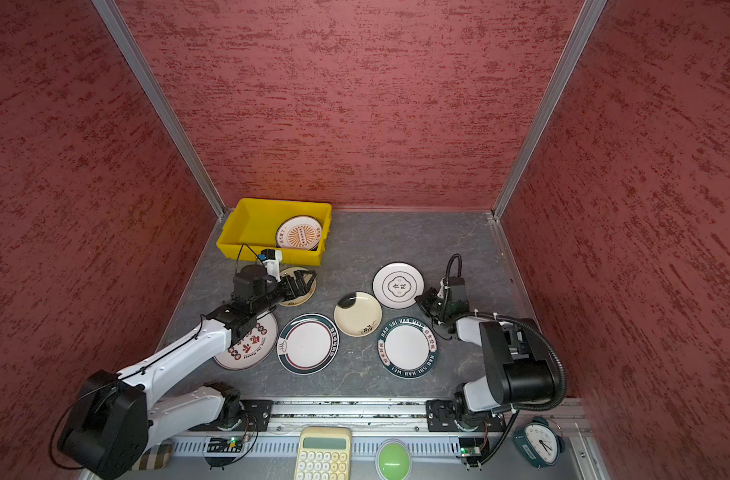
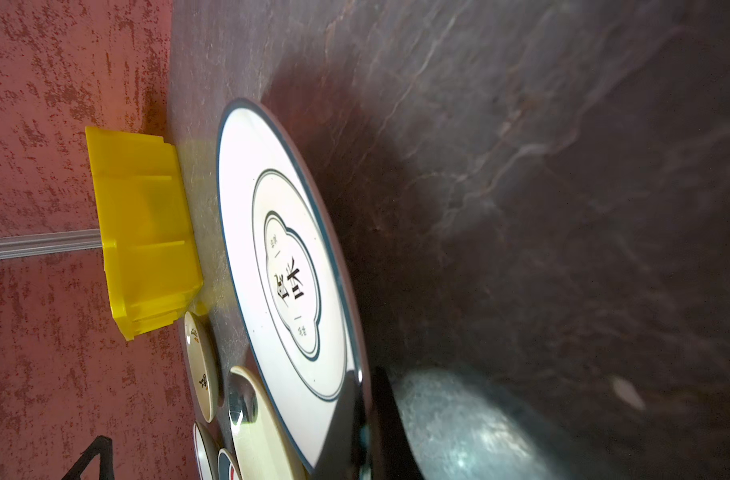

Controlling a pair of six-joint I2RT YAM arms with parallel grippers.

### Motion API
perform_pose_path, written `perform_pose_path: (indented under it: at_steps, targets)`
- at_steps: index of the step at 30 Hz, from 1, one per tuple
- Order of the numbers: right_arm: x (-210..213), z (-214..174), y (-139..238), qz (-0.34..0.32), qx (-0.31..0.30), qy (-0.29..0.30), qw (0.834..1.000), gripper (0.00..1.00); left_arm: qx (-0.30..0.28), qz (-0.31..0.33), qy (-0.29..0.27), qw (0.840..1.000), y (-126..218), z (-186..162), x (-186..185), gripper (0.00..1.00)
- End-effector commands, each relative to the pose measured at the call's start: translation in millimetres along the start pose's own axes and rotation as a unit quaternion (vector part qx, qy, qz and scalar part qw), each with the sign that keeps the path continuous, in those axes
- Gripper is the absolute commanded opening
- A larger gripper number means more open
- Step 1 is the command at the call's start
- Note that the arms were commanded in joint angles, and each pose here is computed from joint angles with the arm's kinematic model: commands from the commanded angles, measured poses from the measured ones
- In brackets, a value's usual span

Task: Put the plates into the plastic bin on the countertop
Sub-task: 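Grasp the white dark-rimmed plate edge with the right gripper and tilt it up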

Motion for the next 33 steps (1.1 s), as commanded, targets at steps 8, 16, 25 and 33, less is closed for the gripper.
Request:
perform_pose_path:
  at_steps: [8, 16, 25, 33]
  targets:
    - [16, 9, 47, 0.012, -0.085, 0.007, 0.996, 0.0, -0.002, -0.014, 0.003, 1.0, 0, 7, -8, 0.99]
    - [44, -4, 80, 0.108, -0.088, 0.018, 0.99, 0.0, 0.009, -0.061, 0.004, 0.998, -5, 4, -21, 0.99]
    - [77, -17, 82, 0.186, -0.054, 0.022, 0.981, 0.0, 0.023, -0.109, -0.016, 0.994, -13, -5, -41, 0.99]
    - [120, -50, 67, 0.211, 0.005, 0.073, 0.975, 0.0, 0.026, -0.123, -0.008, 0.992, -13, -5, -45, 0.99]
Point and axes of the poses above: each gripper's point midway between its finger pads, its own y axis back along the fingers, its own x axis along the line the jaws close on, z = x × y, the point moved 4 cm from there along y, back along the fingers, and after that the axes turned 6 degrees about -y, right-handed, at the moved point
